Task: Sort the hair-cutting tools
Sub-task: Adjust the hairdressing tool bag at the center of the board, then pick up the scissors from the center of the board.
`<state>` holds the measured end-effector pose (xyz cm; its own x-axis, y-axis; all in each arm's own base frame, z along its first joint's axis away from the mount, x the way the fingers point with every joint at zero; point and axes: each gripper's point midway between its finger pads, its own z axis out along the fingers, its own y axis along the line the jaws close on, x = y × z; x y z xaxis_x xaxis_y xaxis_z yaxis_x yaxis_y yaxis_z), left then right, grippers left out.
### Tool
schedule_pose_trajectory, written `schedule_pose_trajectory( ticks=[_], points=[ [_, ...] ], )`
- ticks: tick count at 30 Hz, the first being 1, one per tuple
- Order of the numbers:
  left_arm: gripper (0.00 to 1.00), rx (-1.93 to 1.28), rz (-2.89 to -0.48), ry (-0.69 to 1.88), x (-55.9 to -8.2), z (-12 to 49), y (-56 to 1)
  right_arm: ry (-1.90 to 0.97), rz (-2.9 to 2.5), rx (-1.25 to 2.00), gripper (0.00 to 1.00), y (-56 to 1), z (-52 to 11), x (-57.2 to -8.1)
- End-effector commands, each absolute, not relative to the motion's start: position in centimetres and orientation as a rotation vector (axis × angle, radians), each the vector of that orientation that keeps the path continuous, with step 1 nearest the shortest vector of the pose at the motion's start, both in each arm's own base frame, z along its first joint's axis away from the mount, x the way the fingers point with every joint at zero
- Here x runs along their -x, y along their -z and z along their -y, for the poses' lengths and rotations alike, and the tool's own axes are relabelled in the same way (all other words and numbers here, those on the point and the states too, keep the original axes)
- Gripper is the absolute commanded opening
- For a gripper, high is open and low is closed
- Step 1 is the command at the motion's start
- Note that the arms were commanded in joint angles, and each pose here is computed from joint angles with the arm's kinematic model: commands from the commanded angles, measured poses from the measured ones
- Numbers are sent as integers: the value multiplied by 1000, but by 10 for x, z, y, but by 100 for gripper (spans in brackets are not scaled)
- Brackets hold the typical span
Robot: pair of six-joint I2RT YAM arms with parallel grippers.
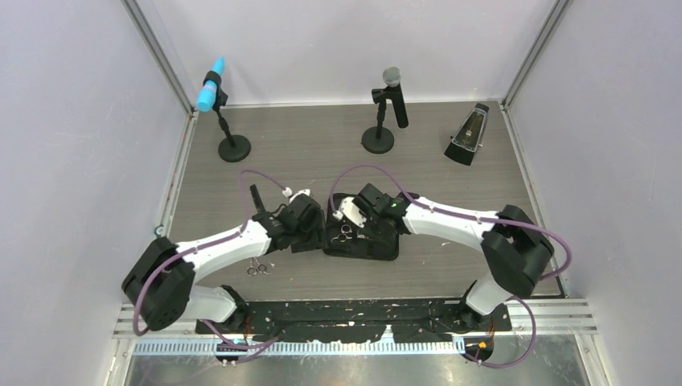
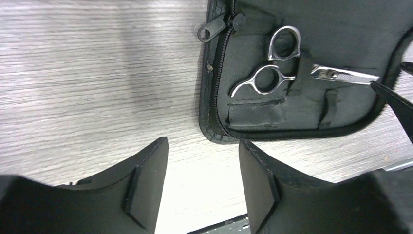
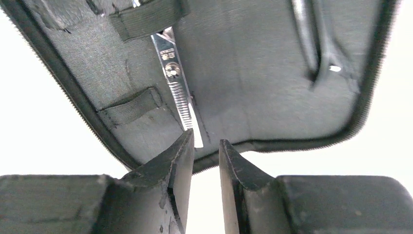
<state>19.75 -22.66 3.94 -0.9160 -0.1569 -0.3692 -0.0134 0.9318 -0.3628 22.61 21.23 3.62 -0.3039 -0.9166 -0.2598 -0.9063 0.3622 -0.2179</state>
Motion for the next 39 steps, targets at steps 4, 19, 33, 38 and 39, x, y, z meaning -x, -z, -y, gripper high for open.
schedule_pose_trajectory(
  ticks=[4, 19, 33, 38, 39],
  points=[
    [63, 299, -2537, 356, -215, 172, -73, -56, -2063, 1359, 37, -111, -234, -246],
    [81, 780, -2472, -62, -217, 26, -44, -349, -1919, 897, 44, -180, -248, -240],
    [48, 850, -2606, 59, -221, 34, -22, -376, -1878, 566, 71, -198, -224, -246],
    [19, 859, -2612, 230, -221, 55, -22, -395, -1839, 451, 89, -209, -215, -247],
    [12, 860, -2611, 305, -221, 65, -25, -387, -1838, 443, 90, -209, -214, -248]
  ],
)
